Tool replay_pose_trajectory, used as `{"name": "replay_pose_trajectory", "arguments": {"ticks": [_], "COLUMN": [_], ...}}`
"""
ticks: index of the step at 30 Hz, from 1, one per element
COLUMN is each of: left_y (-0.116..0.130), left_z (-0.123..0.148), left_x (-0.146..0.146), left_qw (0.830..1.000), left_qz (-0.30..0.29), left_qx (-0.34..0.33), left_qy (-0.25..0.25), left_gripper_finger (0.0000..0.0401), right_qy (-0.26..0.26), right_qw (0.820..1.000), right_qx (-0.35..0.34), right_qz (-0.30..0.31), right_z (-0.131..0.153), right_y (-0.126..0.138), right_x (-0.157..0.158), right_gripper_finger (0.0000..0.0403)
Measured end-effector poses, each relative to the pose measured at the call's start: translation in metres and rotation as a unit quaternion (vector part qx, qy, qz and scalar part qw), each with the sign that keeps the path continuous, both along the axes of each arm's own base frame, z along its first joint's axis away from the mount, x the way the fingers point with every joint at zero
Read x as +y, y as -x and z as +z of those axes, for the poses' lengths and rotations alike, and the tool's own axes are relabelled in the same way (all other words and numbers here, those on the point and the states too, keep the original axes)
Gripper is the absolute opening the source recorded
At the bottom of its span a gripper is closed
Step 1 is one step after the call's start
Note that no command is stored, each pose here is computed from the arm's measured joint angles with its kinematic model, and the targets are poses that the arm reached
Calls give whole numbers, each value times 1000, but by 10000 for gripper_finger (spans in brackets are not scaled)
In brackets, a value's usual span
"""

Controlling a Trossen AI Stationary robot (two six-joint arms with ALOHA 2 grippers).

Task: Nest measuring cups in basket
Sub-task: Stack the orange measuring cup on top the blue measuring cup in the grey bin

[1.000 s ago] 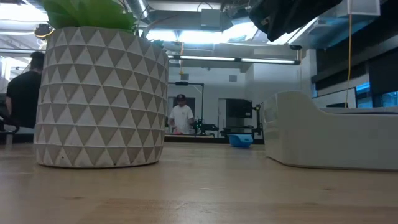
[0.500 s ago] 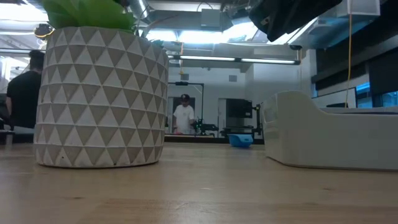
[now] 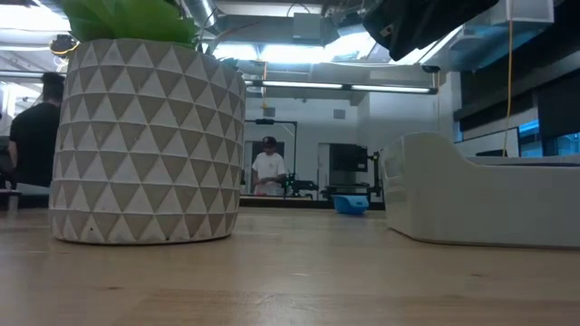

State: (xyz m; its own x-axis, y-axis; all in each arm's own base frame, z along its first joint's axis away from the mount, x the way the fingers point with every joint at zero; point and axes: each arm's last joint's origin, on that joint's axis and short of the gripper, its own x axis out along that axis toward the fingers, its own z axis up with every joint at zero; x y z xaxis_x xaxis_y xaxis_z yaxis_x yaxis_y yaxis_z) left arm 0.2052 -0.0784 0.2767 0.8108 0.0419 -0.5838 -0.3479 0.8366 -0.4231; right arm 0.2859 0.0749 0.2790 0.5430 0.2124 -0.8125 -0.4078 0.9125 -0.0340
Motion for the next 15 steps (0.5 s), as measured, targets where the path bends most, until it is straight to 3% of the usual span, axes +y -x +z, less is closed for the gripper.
{"name": "replay_pose_trajectory", "arguments": {"ticks": [15], "left_y": [-2], "left_z": [-20], "left_x": [0], "left_qw": [994], "left_qz": [-35], "left_qx": [99], "left_qy": [3], "left_gripper_finger": [233], "right_qy": [-7], "right_qw": [1000], "right_qx": [0], "right_qz": [-10], "right_z": [0], "right_y": [0], "right_x": [0], "right_gripper_finger": [142]}}
